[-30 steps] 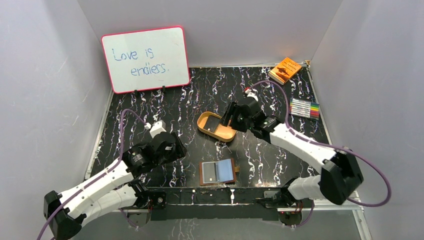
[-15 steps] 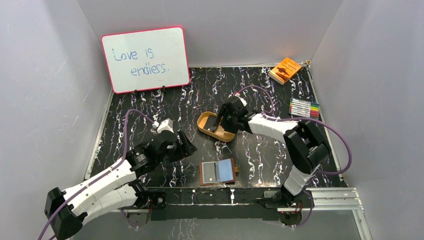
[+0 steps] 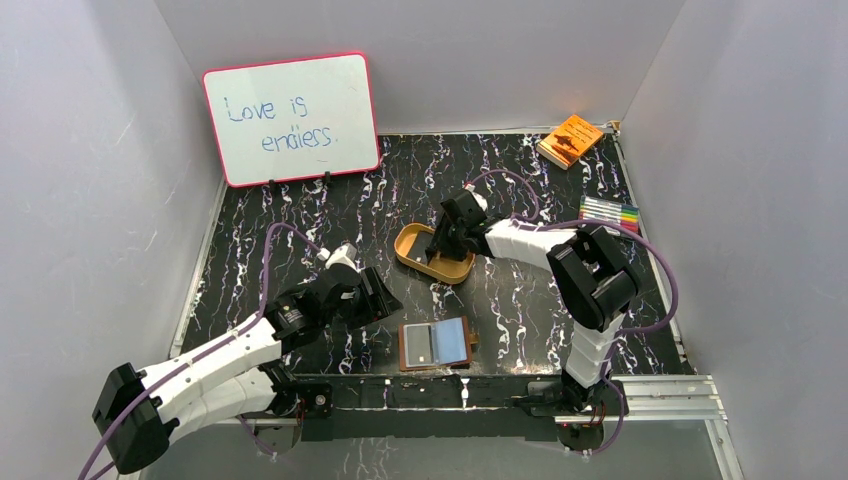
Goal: Put the credit cards into the card holder
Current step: Pick up the credit card from the storage box.
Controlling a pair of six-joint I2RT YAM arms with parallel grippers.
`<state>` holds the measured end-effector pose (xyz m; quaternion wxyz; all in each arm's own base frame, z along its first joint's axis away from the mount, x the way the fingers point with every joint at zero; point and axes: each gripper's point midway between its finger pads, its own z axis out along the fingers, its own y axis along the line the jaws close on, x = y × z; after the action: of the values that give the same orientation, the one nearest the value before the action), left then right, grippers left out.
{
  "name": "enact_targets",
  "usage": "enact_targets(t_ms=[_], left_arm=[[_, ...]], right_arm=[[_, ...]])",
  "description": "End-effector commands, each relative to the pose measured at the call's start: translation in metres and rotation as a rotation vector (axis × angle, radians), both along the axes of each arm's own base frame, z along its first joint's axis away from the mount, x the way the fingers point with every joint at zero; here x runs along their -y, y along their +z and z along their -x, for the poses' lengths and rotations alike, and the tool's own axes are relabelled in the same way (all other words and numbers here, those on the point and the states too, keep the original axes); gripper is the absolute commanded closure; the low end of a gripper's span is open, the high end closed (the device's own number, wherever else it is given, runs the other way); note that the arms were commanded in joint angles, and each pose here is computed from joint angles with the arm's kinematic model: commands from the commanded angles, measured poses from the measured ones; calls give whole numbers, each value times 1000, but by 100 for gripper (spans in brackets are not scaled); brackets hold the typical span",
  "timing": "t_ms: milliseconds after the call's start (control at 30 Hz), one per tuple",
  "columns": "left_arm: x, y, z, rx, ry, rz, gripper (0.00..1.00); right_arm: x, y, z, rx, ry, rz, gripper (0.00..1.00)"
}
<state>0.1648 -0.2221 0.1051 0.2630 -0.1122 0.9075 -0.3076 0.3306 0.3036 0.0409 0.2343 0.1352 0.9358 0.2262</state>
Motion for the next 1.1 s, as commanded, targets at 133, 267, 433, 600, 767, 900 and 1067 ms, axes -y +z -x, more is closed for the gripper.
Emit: enact_targets(t_ms=[133,267,433,600,767,900,1067], left_arm=[[0,-4,3,-8,-8,-2,37],[0,-4,2,-7,-6,-4,37],[-1,-5,2,-9,-4,-7,37],[0,-5,2,-12,-4,-7,37],[0,-5,2,-12,-2,-6,37],[0,-5,2,-12,-2,-6,37],[-1,-7,3,-15,-1,-11,37]], right_arm=[[10,5,2,15,-13,-11,60],[12,7,3,18,-17,-18,60],[11,16,4,40,-14,-48,59],[4,23,2,58,4,-89,48],[-4,23,1,48,29,-113,45],[-5,18,3,32,35,-117,52],[-1,15,7,23,29,-115,60]])
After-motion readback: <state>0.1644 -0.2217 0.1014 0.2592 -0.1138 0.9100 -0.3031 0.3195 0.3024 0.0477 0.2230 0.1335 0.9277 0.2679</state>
